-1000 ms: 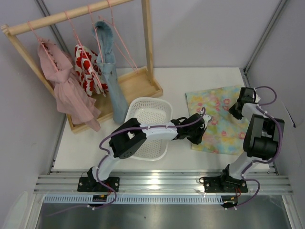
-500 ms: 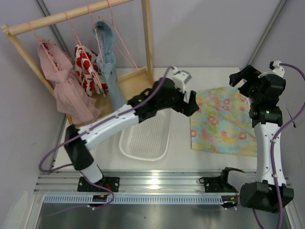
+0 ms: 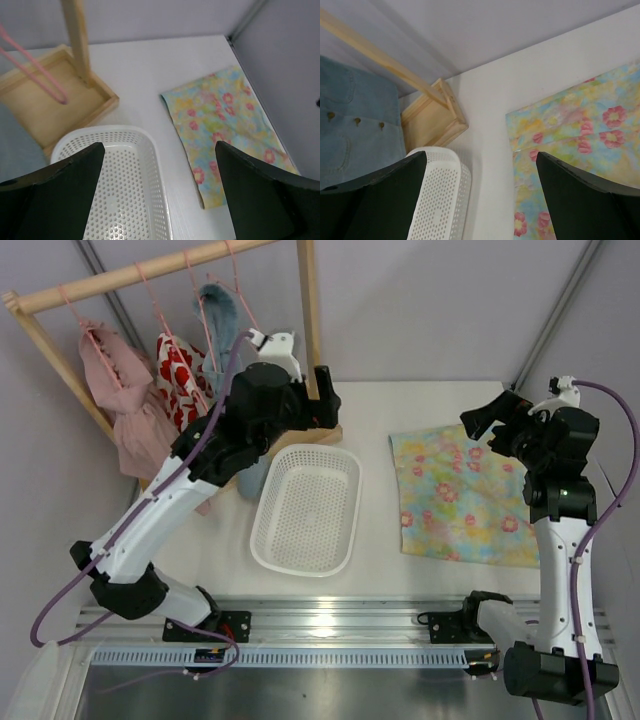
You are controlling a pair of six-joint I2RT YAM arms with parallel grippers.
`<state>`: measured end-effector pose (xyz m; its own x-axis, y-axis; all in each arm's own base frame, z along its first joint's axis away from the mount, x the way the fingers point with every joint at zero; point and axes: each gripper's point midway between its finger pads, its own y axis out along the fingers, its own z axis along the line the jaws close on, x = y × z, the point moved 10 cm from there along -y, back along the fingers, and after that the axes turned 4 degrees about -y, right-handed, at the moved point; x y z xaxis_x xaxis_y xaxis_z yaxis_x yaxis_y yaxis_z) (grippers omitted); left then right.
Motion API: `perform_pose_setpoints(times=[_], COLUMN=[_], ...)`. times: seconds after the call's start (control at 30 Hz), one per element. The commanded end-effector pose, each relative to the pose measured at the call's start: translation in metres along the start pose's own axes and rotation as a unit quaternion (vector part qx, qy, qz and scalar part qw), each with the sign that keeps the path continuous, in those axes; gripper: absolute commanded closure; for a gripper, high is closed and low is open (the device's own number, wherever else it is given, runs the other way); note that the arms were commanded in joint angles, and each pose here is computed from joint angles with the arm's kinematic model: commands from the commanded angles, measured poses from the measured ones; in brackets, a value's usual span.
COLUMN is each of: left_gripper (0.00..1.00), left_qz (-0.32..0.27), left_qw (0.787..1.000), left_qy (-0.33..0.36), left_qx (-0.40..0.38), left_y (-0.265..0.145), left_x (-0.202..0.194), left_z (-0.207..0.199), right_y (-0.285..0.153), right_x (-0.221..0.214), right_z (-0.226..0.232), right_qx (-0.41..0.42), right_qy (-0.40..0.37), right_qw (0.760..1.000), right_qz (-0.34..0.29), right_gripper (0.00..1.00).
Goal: Place the skirt on the hanger
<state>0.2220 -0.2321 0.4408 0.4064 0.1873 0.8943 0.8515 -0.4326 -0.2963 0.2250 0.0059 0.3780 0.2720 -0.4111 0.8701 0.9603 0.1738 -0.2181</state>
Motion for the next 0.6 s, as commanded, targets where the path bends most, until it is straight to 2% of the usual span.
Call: perform_pose_setpoints(times=[0.0,0.1,0.33,0.57], left_gripper=[0.02,0.02,0.07,0.08], left_qz=[-0.053,-0.068,-0.104,-0.158], left_qw=[0.992,0.984,0.953,0.909], left_qy=[-0.037,-0.048,-0.031,-0.002], left_qx=[0.104,0.16,0.283,0.384], left_y=[-0.024,-0.021,0.026,0.07], left_x=[0.028,0.033,0.042,0.051], left_z=[0.015,0.022,0.038,0.048], right_y=[-0.006,-0.003,0.0,-0.01], right_x=[0.004,0.003,0.005,-0.002], right_z=[0.016,0.02,0.019,0.019], right_qx=[0.065,0.075,0.047,0.015], right_qy=[-0.036,-0.047,-0.048,-0.07], right_qw=[0.997,0.996,0.998,0.997], right_qz=[0.007,0.006,0.013,0.023], right_gripper=[0.01,0.01,0.01,0.01])
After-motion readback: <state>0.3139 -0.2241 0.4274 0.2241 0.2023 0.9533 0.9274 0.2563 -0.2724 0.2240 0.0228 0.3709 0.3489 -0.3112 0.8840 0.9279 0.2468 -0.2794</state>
